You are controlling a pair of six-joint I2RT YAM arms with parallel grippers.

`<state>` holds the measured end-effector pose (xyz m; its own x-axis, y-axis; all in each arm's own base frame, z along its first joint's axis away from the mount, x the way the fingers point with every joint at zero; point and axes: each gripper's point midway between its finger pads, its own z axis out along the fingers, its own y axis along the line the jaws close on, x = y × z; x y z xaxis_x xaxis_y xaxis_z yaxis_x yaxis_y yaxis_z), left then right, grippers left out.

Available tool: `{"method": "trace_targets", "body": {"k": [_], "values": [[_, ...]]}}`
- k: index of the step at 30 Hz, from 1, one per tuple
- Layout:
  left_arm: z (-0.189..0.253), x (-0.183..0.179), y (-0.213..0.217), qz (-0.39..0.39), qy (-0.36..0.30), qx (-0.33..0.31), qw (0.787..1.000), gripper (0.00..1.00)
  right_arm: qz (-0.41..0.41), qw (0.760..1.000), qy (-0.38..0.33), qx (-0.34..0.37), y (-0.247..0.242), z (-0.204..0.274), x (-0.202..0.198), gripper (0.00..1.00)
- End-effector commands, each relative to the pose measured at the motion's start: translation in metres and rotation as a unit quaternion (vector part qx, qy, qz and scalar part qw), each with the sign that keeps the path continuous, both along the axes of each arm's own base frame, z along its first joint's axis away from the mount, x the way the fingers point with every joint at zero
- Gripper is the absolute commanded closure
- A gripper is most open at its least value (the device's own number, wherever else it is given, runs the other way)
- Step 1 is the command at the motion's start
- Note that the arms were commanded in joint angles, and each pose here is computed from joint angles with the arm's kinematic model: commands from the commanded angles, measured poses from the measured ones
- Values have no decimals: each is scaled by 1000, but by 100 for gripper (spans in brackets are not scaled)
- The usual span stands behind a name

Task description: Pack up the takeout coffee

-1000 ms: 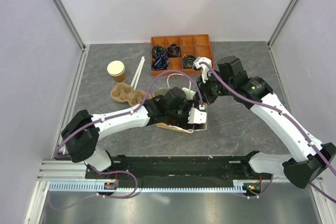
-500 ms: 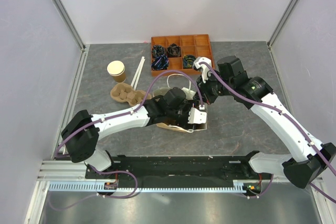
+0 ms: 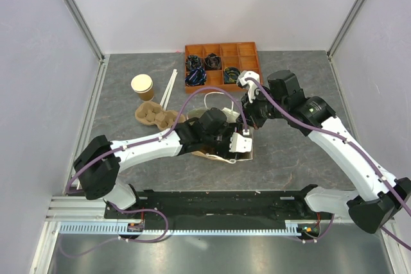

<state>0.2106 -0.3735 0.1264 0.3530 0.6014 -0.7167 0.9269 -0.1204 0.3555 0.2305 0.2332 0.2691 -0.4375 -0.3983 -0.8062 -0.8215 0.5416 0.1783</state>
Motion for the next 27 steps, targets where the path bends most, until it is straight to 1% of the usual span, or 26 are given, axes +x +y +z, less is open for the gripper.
{"method": "trace_targets", "body": {"k": [1, 8, 12, 14, 16, 17, 19, 20, 23, 27], "values": [[-75, -2, 62, 65, 49, 138, 987, 68, 17, 1000, -2, 20, -4, 13, -18, 100], [-93, -2, 72, 67, 47, 160, 984, 82, 19, 1000, 3, 18, -4, 10, -20, 100], [-101, -3, 78, 70, 53, 169, 982, 85, 19, 1000, 4, 17, -4, 10, -20, 100], [-104, -2, 79, 70, 52, 176, 981, 85, 21, 1000, 4, 16, -5, 9, -21, 100], [-104, -1, 79, 72, 50, 179, 980, 81, 23, 1000, 3, 13, -5, 9, -22, 100], [-100, 0, 78, 72, 47, 174, 981, 73, 23, 1000, 1, 14, -6, 10, -22, 100], [-92, 1, 75, 73, 41, 165, 983, 64, 26, 1000, -1, 18, -5, 11, -23, 100], [-88, 2, 73, 74, 36, 158, 984, 58, 27, 999, -4, 22, -5, 13, -25, 100], [-78, 2, 69, 75, 16, 147, 986, 50, 30, 999, -11, 28, -6, 12, -27, 100], [-78, -3, 67, 69, -9, 144, 987, 44, 42, 999, -26, 24, -10, 7, -33, 100]]}}
